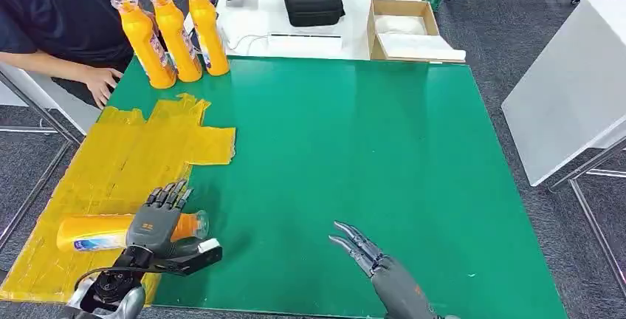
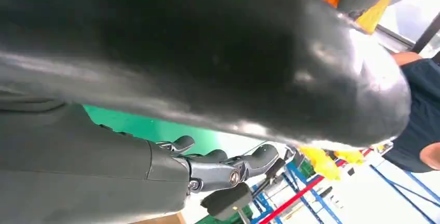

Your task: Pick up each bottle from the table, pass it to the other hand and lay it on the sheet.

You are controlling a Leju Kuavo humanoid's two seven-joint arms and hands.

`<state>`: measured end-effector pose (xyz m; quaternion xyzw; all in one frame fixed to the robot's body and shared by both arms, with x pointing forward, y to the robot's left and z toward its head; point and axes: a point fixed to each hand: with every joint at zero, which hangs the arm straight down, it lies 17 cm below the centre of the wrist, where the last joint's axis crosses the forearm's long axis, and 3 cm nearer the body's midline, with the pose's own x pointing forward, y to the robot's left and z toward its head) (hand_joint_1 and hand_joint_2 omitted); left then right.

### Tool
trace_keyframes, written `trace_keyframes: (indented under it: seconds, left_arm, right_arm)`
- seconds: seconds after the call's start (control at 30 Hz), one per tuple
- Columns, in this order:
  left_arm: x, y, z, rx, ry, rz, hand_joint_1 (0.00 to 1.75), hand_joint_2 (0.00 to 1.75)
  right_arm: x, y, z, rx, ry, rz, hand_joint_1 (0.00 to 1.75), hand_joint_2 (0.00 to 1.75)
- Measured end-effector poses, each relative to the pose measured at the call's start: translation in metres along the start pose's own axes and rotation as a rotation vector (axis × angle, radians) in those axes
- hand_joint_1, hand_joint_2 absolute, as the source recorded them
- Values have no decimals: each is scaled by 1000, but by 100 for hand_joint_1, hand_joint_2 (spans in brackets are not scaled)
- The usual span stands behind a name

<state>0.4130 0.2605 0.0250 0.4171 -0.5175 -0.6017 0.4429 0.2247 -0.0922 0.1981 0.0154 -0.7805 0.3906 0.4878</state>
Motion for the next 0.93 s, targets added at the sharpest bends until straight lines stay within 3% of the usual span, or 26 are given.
trace_keyframes:
  seconds: [0.27, 0.37, 0.53, 0.67, 0.93]
  left_arm:
    - [9, 7, 5, 27, -19, 34, 0, 0]
    - [35, 52, 17, 181, -102, 131, 0, 0]
    - [58, 86, 23, 223, -174, 397, 0, 0]
    - [58, 112, 21, 255, -205, 547, 0, 0]
    - [51, 160, 14, 355, -232, 597, 0, 0]
  right_arm:
    - [-1, -1, 3, -15, 12, 1, 0, 0]
    - [-3, -5, 10, -52, 39, 13, 0, 0]
    - [-4, -5, 15, -66, 60, 16, 0, 0]
    - [-4, -2, 16, -52, 60, 13, 0, 0]
    - [-3, -2, 14, -34, 46, 25, 0, 0]
